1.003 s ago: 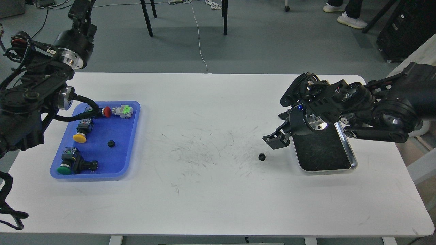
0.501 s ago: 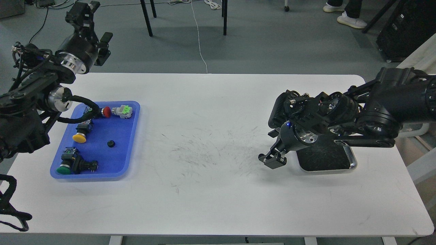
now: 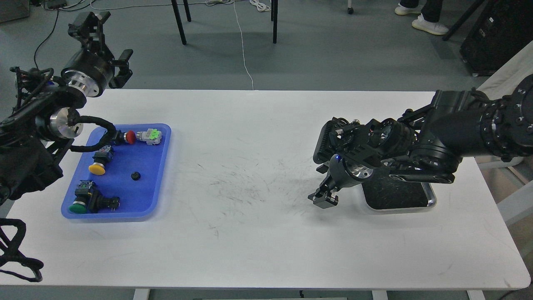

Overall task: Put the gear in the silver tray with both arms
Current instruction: 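Grasp the black gear with the right gripper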

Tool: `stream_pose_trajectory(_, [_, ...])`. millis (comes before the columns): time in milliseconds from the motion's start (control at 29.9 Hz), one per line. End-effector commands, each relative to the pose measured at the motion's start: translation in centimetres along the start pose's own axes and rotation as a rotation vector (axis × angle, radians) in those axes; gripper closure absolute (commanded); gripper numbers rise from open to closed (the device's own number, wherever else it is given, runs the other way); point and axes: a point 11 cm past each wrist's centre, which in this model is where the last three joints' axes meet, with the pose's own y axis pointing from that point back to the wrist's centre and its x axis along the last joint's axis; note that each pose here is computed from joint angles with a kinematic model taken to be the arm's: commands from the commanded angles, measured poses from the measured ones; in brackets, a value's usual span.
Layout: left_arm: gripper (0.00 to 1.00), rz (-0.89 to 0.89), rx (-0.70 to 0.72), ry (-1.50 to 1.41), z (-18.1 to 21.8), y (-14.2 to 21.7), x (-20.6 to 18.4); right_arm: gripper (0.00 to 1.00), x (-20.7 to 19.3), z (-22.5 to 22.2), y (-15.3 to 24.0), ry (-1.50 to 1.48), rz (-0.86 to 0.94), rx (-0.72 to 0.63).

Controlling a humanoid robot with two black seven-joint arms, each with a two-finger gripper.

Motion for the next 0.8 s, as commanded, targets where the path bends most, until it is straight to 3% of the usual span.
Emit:
stream_pose_trajectory(0, [0.02, 0.006, 0.005, 0.008, -0.2, 0.1, 0.2, 0.27, -0.3, -0.1, -0.4, -0.006, -0.008, 0.006])
stream_pose_trajectory(435, [0.02, 0.025, 0.007, 0.010, -0.4, 0.2, 0.6, 0.34, -1.6, 0.8, -1.4, -0.038, -0.014, -0.010])
stream_pose_trajectory(769, [0.02, 0.025, 0.007, 0.006, -0.3, 0.2, 0.7, 0.49, -1.0, 0.1, -1.7, -0.022, -0.015, 0.026])
